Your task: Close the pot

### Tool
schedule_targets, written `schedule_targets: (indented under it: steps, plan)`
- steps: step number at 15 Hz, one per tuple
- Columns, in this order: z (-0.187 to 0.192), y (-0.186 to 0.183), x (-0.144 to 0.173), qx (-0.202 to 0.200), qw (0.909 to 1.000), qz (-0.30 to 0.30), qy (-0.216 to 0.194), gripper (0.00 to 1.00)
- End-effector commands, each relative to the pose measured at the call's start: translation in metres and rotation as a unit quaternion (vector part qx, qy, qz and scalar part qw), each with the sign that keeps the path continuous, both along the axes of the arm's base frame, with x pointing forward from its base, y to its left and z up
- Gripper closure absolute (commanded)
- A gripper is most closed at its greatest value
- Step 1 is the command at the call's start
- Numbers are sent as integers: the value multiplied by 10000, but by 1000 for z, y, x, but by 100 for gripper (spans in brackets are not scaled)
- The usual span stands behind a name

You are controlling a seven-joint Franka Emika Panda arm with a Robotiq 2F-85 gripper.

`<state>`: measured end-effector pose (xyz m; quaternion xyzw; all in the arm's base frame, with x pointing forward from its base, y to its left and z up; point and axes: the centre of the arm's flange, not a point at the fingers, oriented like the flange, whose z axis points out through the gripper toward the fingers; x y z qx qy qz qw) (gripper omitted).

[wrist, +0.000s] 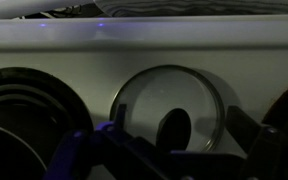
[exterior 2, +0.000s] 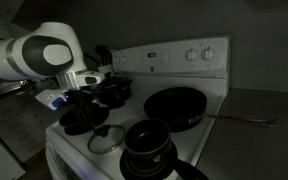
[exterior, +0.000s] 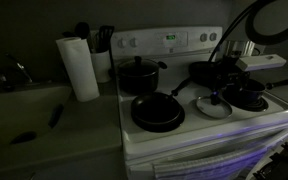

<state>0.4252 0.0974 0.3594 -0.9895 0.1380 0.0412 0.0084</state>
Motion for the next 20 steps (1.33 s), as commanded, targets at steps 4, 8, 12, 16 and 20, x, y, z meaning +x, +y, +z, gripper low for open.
schedule_targets:
  steps: [4,8,12,16,20]
  plan:
    - [-22,-20,-2,119,9995,-238,-146,0]
    - [-34,-29,11,381,9989,-29,-264,0]
    - [-46,-34,24,372,9988,223,-209,0]
    - [-49,-32,34,387,9988,279,-140,0]
    - [-38,-19,50,361,9983,391,-257,0]
